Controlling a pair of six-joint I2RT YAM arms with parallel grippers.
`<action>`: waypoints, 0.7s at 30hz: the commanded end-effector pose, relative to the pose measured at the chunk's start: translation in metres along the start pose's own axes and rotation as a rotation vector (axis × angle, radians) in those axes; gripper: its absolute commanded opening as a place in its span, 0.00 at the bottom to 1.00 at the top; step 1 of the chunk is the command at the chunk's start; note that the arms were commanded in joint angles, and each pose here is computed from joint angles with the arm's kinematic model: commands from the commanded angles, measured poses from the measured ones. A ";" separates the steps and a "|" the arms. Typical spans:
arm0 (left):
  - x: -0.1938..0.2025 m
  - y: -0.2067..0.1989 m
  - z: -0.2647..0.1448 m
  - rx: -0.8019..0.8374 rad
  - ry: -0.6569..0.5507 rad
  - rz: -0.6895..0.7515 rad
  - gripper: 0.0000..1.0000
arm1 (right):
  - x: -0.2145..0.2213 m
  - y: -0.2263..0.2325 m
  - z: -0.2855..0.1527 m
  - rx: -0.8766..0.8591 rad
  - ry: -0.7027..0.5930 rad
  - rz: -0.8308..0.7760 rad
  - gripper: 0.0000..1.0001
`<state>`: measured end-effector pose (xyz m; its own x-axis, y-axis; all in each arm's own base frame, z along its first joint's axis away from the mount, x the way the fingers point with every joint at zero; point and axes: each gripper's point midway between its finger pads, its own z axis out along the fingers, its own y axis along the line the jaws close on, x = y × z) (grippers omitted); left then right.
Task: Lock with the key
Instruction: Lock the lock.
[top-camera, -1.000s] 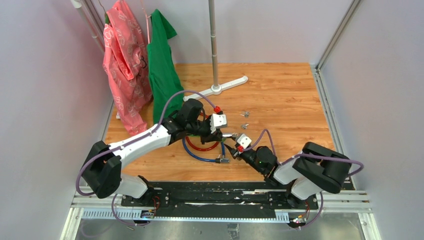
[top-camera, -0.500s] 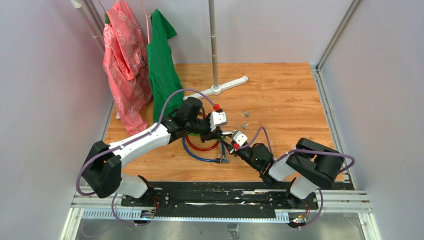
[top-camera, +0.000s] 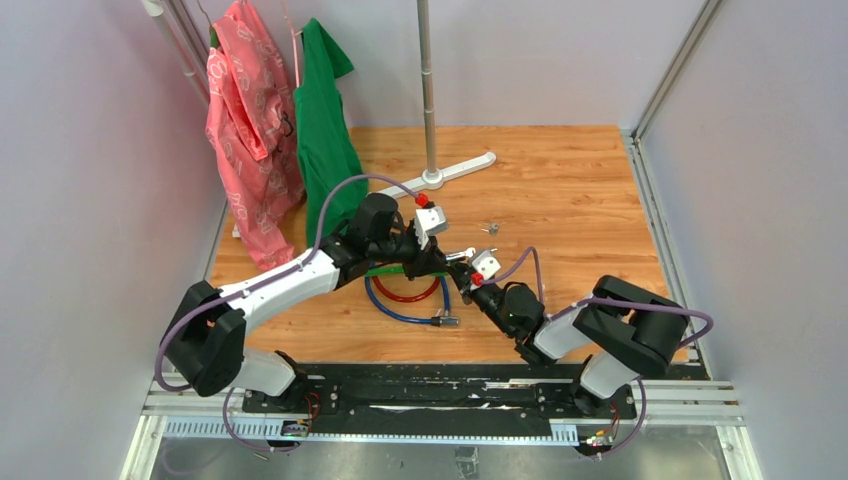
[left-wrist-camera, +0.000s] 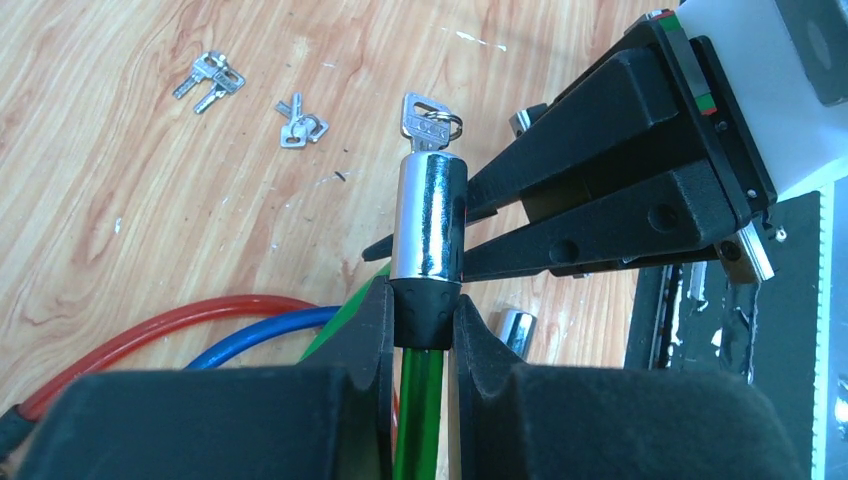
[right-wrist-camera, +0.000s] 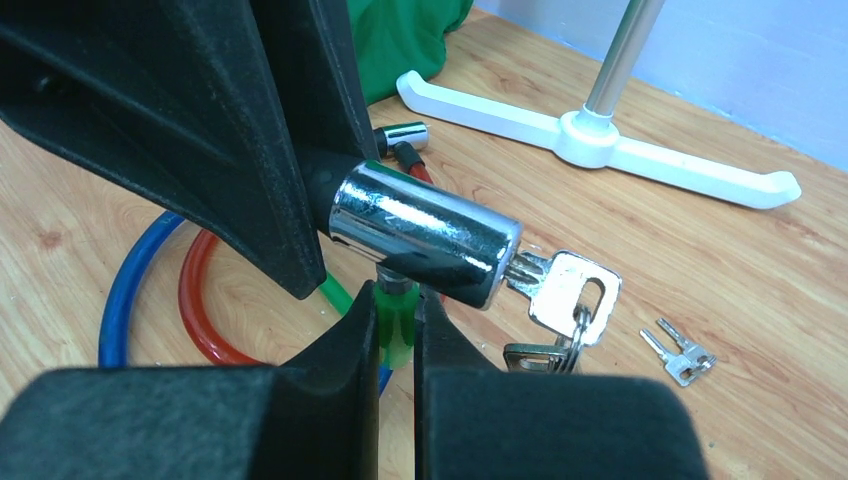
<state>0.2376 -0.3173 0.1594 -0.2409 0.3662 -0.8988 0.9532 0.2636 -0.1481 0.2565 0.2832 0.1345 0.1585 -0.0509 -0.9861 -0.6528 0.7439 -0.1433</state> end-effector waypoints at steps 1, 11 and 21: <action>0.024 0.003 0.005 -0.041 0.050 -0.068 0.00 | -0.026 0.000 0.007 0.025 -0.097 0.053 0.00; 0.109 -0.023 0.004 0.078 0.297 0.100 0.00 | -0.084 -0.020 0.006 0.105 -0.249 0.126 0.00; 0.111 -0.035 0.004 0.117 0.289 -0.172 0.00 | -0.137 -0.006 -0.003 -0.026 -0.329 0.097 0.00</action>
<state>0.2328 -0.3279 0.1496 -0.1136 0.3671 -0.9232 0.9814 0.1860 -0.0469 0.2506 0.2703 0.1380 0.0837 -0.0930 -0.9921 -0.6444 0.7544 -0.1251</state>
